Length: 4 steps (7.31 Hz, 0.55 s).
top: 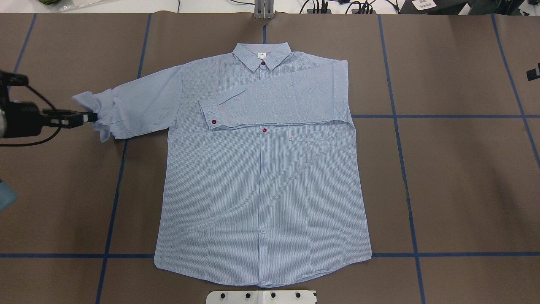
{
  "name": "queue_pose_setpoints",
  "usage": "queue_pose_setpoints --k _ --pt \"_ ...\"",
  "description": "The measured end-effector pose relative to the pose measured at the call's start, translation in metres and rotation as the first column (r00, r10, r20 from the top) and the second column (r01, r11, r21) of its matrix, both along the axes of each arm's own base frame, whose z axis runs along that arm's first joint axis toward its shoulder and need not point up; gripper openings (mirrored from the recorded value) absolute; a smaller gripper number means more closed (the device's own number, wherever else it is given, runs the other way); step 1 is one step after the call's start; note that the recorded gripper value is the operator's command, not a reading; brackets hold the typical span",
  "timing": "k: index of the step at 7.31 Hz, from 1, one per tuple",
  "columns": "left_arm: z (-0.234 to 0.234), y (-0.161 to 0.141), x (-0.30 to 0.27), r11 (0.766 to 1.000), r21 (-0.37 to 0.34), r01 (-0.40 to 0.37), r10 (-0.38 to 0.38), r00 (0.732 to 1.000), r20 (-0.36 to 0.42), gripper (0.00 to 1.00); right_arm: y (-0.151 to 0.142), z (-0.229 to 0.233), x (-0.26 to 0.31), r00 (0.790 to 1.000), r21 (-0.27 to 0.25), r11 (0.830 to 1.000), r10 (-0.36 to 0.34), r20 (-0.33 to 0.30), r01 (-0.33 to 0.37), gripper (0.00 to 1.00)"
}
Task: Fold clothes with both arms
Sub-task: 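Fold the sleeve across the shirt front and release it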
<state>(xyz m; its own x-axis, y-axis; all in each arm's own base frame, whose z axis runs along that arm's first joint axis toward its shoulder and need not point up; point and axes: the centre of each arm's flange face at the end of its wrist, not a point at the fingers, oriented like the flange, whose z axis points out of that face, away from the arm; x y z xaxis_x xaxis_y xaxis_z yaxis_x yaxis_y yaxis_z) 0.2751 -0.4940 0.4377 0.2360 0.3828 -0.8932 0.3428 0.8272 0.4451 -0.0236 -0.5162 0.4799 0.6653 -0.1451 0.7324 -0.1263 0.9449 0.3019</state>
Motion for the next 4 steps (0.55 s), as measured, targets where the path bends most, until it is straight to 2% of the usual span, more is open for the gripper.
queue_pose_setpoints --k 2,4 --pt "-0.109 -0.035 0.072 0.997 -0.059 -0.052 0.050 0.998 -0.034 0.00 0.001 0.001 0.000 1.000 -0.005 1.000 0.002 0.002 -0.002 1.00" --pt "-0.203 -0.036 0.136 0.986 -0.134 -0.100 0.092 0.994 -0.064 0.00 0.000 0.001 0.000 1.000 -0.007 1.000 0.002 0.002 -0.002 1.00"
